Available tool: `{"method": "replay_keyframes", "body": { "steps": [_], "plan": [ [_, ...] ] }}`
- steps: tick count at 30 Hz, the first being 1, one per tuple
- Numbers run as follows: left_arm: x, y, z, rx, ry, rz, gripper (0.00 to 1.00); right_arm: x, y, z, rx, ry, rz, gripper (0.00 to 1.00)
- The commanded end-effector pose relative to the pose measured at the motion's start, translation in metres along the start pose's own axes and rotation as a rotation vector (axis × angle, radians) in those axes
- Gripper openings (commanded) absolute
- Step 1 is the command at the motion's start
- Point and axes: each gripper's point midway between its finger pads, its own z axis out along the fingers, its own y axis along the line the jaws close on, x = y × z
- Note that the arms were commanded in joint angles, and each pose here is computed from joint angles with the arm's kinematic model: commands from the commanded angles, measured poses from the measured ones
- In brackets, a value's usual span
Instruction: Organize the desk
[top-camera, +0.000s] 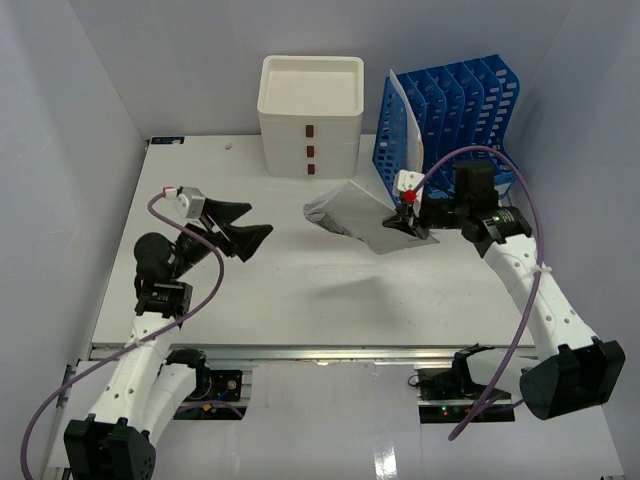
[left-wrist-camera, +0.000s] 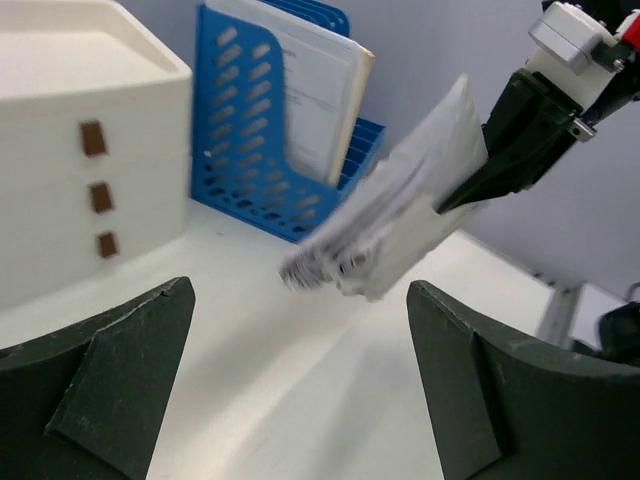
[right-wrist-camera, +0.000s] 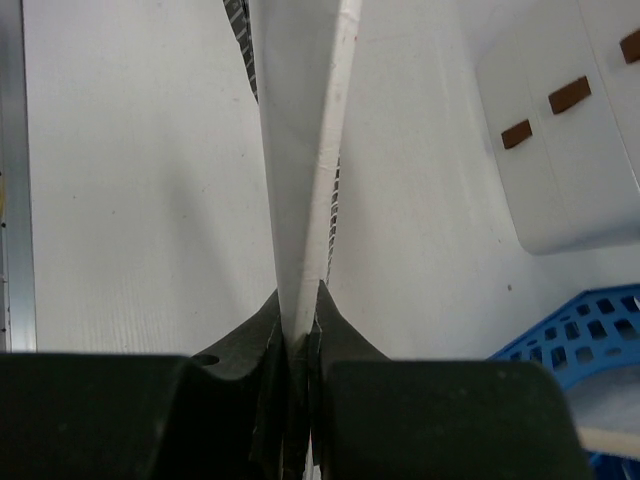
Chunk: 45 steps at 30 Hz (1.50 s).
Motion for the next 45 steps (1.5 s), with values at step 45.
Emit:
{"method": "replay_keyframes", "body": {
  "steps": [45],
  "plan": [
    [0.073,-0.016,-0.036,0.026,0.130,-0.128,0.98,-0.005,-0.115,-0.170,1.203,-0.504,0.015,0.08]
  ]
}}
